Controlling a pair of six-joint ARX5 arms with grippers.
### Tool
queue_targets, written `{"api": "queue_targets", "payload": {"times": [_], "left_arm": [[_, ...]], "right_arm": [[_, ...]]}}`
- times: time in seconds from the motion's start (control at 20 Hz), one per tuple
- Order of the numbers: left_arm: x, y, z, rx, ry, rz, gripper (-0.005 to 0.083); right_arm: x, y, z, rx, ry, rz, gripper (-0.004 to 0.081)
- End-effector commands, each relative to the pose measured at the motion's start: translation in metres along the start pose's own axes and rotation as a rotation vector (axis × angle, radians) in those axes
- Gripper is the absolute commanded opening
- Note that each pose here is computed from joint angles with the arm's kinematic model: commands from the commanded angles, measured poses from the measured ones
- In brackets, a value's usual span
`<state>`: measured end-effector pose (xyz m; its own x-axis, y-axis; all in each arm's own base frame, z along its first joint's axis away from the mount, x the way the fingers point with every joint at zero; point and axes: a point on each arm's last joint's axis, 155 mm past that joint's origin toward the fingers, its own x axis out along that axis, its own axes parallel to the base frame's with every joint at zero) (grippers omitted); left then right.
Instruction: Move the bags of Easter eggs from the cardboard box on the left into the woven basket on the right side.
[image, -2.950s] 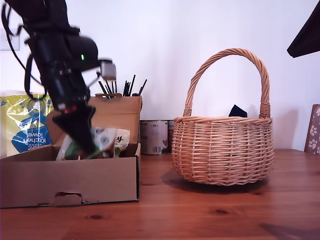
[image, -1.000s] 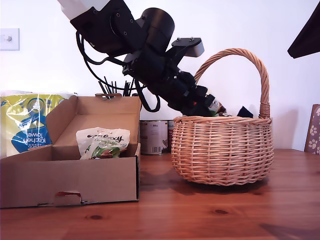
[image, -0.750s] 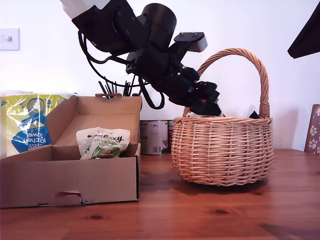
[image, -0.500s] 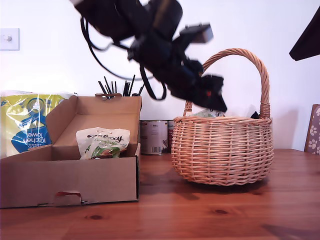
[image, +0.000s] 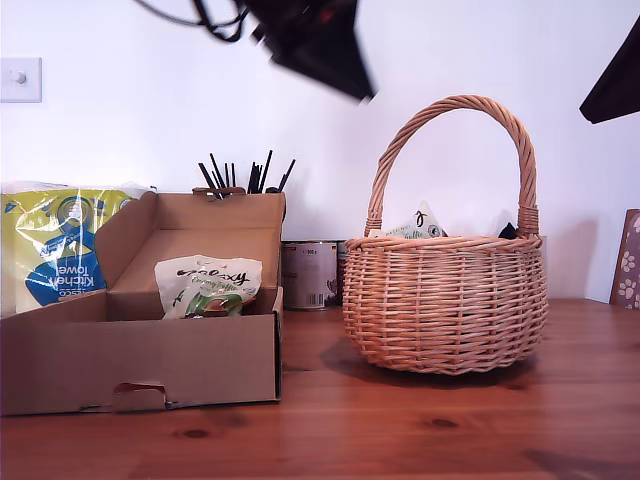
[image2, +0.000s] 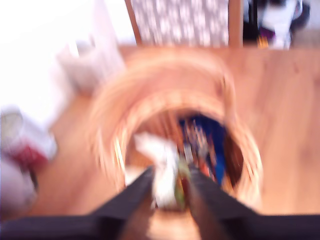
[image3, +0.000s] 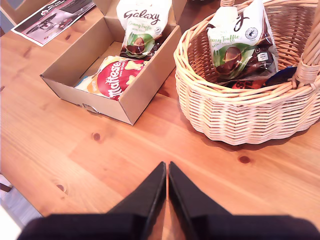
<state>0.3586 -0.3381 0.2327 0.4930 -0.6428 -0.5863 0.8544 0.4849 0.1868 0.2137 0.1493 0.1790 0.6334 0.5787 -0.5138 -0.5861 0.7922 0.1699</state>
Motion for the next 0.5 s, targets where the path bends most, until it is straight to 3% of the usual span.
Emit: {"api": "queue_targets", "payload": {"times": [0.0,0.45], "left_arm": [[0.012,0.002,-0.038,-0.045,0.082,-0.022,-0.0021],[-0.006,0.023,-0.148,-0.169,0.112,-0.031,-0.0021]], "right_arm": [[-0.001,0.002,0.004,-0.008,-0.01,0.005,-0.0013],[-0.001,0.002,0.005,-0.008,-0.012,0.005,-0.0013]]}}
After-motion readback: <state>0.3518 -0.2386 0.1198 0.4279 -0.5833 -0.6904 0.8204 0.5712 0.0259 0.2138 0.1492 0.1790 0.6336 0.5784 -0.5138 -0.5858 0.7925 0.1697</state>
